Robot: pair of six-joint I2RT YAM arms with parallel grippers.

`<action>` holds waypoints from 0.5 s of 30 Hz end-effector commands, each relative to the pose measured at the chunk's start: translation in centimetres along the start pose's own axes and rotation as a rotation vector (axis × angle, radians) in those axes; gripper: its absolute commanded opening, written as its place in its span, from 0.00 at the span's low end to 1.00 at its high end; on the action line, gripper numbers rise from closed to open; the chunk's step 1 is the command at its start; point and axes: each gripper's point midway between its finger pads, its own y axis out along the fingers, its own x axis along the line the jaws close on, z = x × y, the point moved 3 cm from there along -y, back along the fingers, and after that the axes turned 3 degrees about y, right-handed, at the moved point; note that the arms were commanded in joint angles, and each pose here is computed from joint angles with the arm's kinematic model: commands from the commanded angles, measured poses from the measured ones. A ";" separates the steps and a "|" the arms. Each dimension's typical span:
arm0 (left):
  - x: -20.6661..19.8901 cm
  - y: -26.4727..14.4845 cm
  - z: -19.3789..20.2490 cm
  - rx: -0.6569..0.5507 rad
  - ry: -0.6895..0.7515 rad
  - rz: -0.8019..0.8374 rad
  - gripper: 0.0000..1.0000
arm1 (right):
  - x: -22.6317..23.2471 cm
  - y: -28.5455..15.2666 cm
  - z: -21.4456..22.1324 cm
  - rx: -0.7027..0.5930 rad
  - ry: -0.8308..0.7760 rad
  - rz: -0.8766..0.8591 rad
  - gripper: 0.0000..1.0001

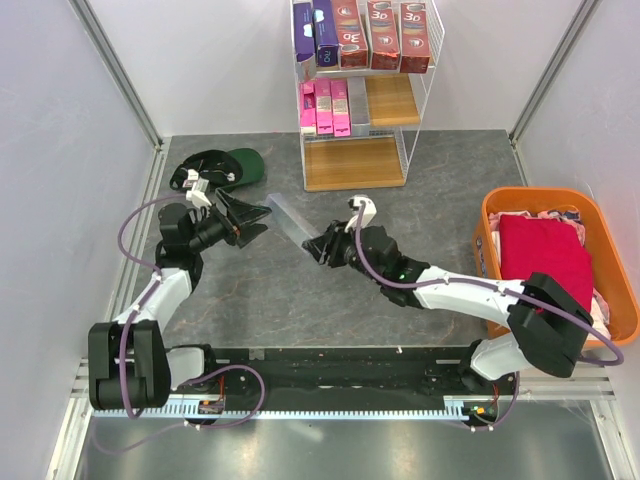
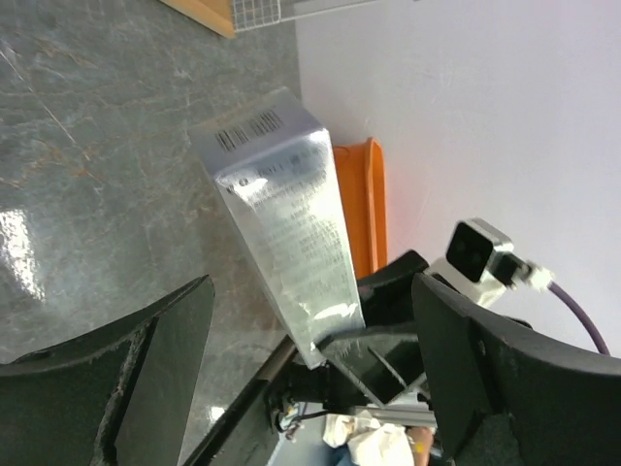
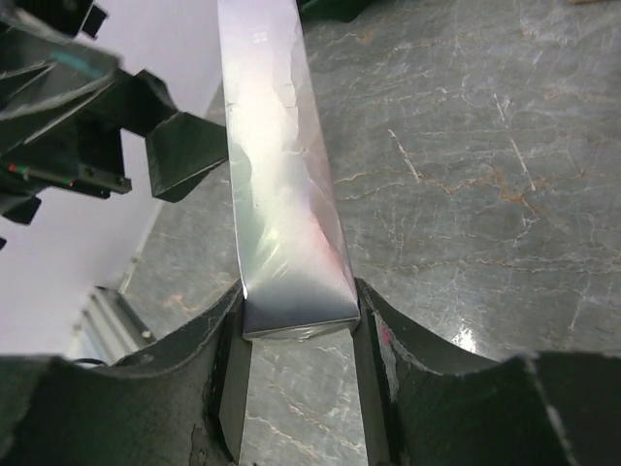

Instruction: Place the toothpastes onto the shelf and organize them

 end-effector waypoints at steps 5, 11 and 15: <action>-0.4 -0.5 -1.3 -0.053 0.135 -0.103 0.89 | -0.7 -0.9 -3.6 -0.033 0.329 -0.249 0.25; 0.1 -0.4 -1.3 -0.055 0.131 -0.120 0.89 | -2.8 -1.8 -4.7 -0.024 0.454 -0.316 0.25; 0.3 -0.4 -1.4 -0.053 0.124 -0.125 0.89 | -4.1 -2.4 -5.7 -0.030 0.532 -0.367 0.24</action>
